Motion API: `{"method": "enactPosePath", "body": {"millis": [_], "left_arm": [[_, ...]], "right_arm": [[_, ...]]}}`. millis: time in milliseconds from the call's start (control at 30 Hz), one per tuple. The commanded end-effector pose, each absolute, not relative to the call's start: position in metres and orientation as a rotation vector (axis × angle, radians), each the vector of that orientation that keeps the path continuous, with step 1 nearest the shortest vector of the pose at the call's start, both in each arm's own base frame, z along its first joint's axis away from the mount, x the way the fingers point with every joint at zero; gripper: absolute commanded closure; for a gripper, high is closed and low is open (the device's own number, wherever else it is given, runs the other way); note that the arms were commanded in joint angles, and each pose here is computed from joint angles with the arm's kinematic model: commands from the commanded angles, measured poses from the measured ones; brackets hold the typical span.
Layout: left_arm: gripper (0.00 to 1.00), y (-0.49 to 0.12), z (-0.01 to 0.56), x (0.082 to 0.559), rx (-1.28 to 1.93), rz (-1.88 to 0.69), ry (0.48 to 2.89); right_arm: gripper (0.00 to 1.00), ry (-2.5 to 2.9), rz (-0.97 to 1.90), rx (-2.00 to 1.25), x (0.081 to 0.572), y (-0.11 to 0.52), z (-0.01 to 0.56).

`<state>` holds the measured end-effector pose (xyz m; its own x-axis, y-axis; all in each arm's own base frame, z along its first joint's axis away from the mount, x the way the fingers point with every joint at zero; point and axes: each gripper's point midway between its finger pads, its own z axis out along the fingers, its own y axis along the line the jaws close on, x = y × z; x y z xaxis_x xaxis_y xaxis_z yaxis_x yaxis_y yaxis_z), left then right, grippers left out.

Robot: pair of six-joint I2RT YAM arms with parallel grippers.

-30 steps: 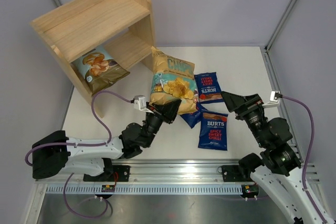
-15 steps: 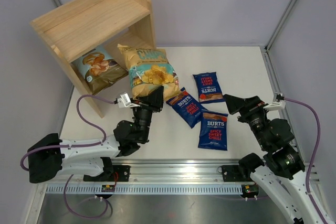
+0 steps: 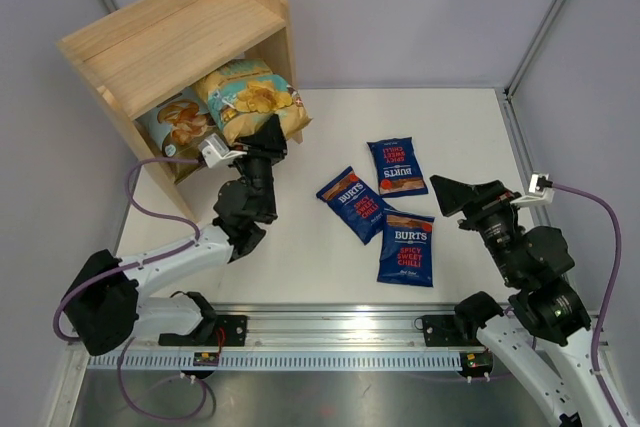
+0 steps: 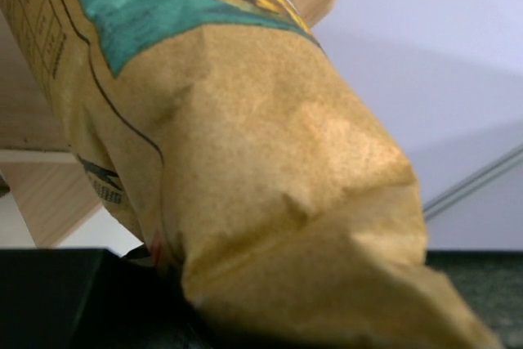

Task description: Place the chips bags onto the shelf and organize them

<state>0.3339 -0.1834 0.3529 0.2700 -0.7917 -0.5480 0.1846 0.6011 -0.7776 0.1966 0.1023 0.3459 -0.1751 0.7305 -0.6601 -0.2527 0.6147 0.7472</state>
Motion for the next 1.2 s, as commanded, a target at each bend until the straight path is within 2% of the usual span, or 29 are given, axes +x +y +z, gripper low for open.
{"method": "enactPosePath", "body": {"millis": [0, 533, 800, 867, 900, 1000, 1033, 1133, 1167], "left_arm": [[0.91, -0.18, 0.383, 0.348, -0.68, -0.784, 1.03], [0.86, -0.166, 0.376, 0.428, -0.698, -0.656, 1.019], [0.84, -0.159, 0.352, 0.462, -0.708, -0.601, 1.065], [0.8, -0.159, 0.349, 0.468, -0.711, -0.594, 1.073], [0.74, -0.159, 0.348, 0.469, -0.711, -0.589, 1.077], [0.73, -0.156, 0.343, 0.472, -0.729, -0.557, 1.104], [0.69, -0.154, 0.344, 0.472, -0.746, -0.564, 1.103], [0.42, -0.153, 0.342, 0.471, -0.774, -0.567, 1.129], [0.39, -0.154, 0.335, 0.472, -0.776, -0.547, 1.168]], "right_arm": [[0.01, 1.468, 0.956, 0.345, 0.188, 0.107, 0.374], [0.01, 1.435, 1.016, 0.219, 0.171, 0.118, 0.392], [0.01, 1.424, 1.103, 0.16, 0.16, 0.13, 0.4], [0.01, 1.426, 1.111, 0.151, 0.159, 0.131, 0.402], [0.01, 1.424, 1.114, 0.148, 0.158, 0.132, 0.402], [0.01, 1.426, 1.111, 0.152, 0.158, 0.131, 0.402], [0.01, 1.432, 1.107, 0.155, 0.158, 0.131, 0.4], [0.01, 1.436, 1.107, 0.161, 0.157, 0.13, 0.398], [0.01, 1.437, 1.106, 0.164, 0.158, 0.129, 0.398]]}}
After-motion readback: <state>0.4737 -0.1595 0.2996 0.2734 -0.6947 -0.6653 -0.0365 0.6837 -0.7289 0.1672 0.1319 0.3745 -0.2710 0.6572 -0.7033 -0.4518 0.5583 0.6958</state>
